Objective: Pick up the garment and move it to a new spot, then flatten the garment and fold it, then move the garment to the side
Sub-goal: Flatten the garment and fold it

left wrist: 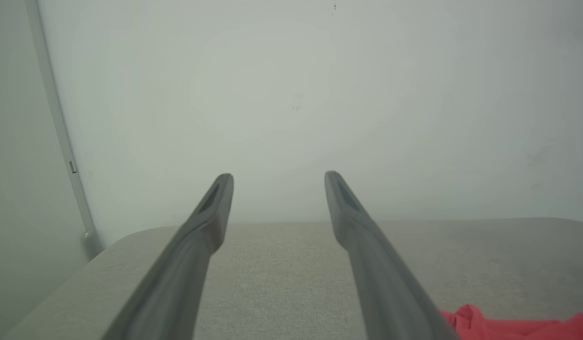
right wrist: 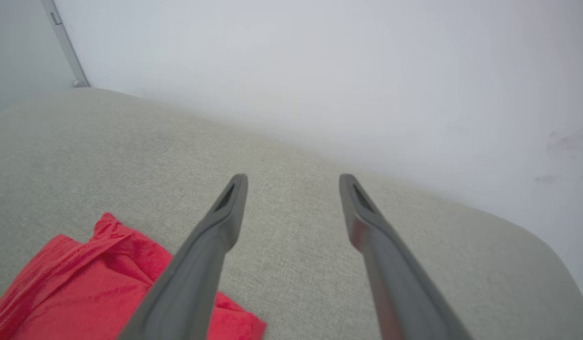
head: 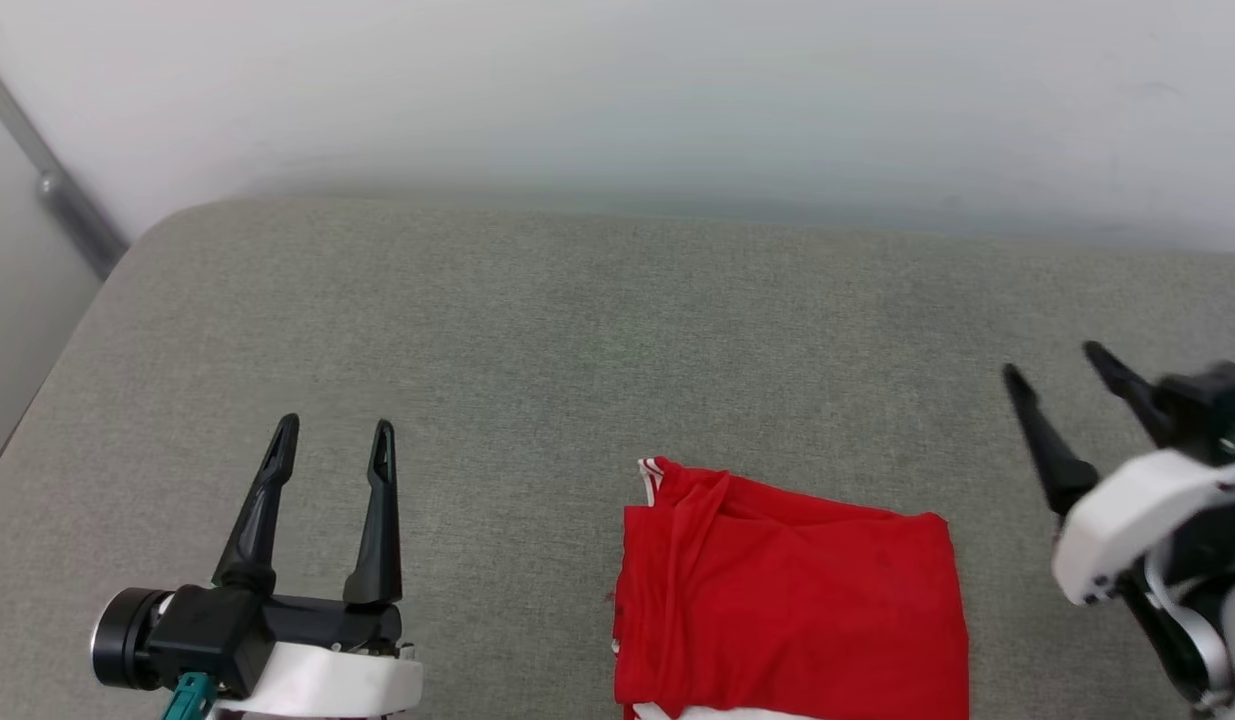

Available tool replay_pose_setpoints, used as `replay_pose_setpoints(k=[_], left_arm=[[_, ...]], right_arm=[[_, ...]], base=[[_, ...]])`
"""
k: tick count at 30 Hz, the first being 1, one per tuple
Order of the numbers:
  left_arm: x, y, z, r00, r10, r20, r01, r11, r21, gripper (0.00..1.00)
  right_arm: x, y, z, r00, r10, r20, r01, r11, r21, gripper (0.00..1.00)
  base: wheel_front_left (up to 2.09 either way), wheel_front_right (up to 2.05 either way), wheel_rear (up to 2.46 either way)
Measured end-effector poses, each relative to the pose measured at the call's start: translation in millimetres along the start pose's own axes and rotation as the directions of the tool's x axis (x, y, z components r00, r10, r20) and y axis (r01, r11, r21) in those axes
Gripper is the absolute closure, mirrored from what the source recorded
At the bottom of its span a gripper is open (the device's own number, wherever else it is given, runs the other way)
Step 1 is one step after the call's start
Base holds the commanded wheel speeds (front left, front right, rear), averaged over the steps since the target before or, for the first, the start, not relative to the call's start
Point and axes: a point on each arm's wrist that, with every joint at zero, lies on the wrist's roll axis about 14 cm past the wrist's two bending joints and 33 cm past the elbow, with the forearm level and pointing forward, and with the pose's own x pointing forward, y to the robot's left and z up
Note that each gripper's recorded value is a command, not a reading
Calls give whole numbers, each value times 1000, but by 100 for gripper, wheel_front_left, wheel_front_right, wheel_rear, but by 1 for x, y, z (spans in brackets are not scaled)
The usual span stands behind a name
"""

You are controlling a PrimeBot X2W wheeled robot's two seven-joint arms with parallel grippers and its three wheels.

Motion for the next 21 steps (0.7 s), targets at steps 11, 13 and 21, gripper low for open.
replay_pose_setpoints(k=[11,13,21], left_arm=[[5,-12,-9,999,-32,-20,31,999,-43,0],[5,-9,-11,1000,-19,-24,17,998,-63,0],[-2,-12,-23,997,-24,-66,19,997,-81,0]], right_arm=[[-54,-55,4,942,-250,224,232,967,103,0],[-60,-52,7,928,-262,264,239,964,117,0],[-69,-37,-4,916,-286,281,246,954,170,0]], base=[[0,0,0],[0,0,0],[0,0,0]])
